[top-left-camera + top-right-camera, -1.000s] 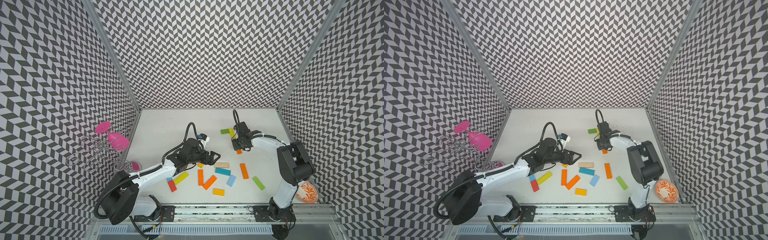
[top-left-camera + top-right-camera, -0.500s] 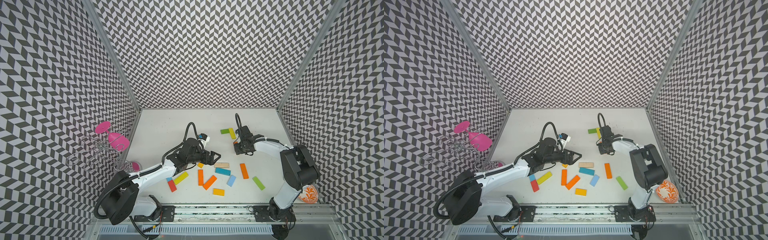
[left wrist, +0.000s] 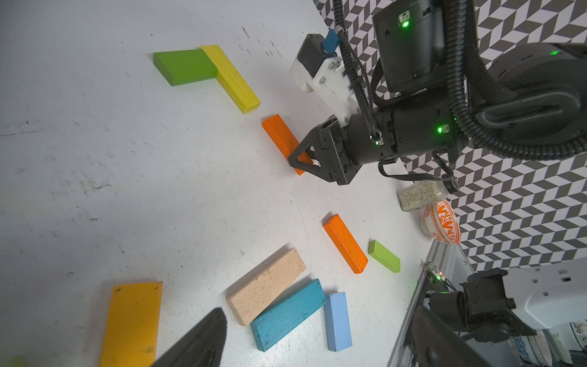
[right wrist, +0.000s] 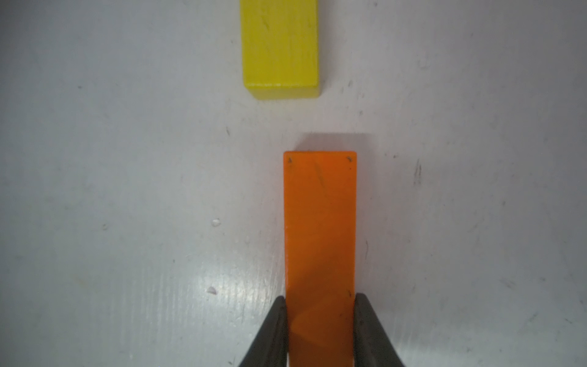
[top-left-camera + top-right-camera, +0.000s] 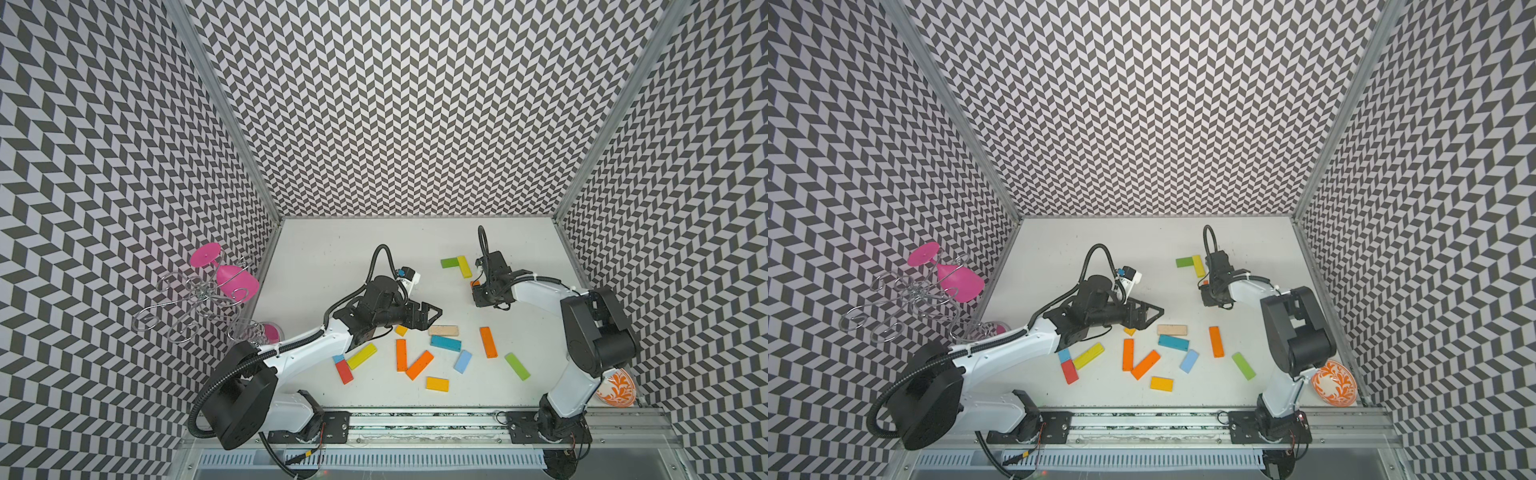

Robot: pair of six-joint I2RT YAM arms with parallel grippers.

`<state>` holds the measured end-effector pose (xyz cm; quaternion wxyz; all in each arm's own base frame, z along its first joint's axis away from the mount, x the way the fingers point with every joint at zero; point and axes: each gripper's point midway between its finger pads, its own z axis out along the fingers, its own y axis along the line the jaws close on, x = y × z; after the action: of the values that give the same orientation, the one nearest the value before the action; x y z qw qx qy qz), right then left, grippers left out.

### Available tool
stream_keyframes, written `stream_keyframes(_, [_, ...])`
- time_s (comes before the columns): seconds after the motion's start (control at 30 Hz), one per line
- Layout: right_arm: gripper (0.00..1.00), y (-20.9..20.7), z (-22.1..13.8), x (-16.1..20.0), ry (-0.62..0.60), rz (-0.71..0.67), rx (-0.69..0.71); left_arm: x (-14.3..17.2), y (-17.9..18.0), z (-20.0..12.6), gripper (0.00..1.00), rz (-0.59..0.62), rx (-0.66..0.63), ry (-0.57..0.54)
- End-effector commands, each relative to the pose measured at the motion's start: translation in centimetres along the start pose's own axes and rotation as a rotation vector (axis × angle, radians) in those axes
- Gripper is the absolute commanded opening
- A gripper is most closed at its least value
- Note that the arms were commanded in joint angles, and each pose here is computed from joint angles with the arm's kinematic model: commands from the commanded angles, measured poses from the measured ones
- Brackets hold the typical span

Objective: Assemble a giraffe with building blocks
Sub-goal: Assemble the building block at the center of the board.

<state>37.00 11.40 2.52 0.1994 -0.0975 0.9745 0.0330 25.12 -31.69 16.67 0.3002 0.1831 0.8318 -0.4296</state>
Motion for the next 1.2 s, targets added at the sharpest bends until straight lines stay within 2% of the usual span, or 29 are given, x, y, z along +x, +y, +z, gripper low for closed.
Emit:
stream_keyframes(0.0, [0.24,0.8,0.7,-0.4,-0.003,-0.023,-0.033,-0.7,-0.3,-0.1,0.92,0.016,0.022,-0.024])
stream_keyframes(0.93, [0.25,1.5,2.2,-1.3,0.027,-0.049,-0.018,-0.4,0.2,-0.1,0.93,0.008,0.020,-0.024])
stream_keyframes(1.07, [0.28,1.5,2.2,-1.3,0.029,-0.044,-0.017,-0.4,0.2,-0.2,0.93,0.008,0.019,-0.025])
stream_keyframes(1.17, [0.34,1.4,2.0,-1.5,0.026,-0.042,-0.012,-0.3,0.3,-0.1,0.93,0.006,0.018,-0.022])
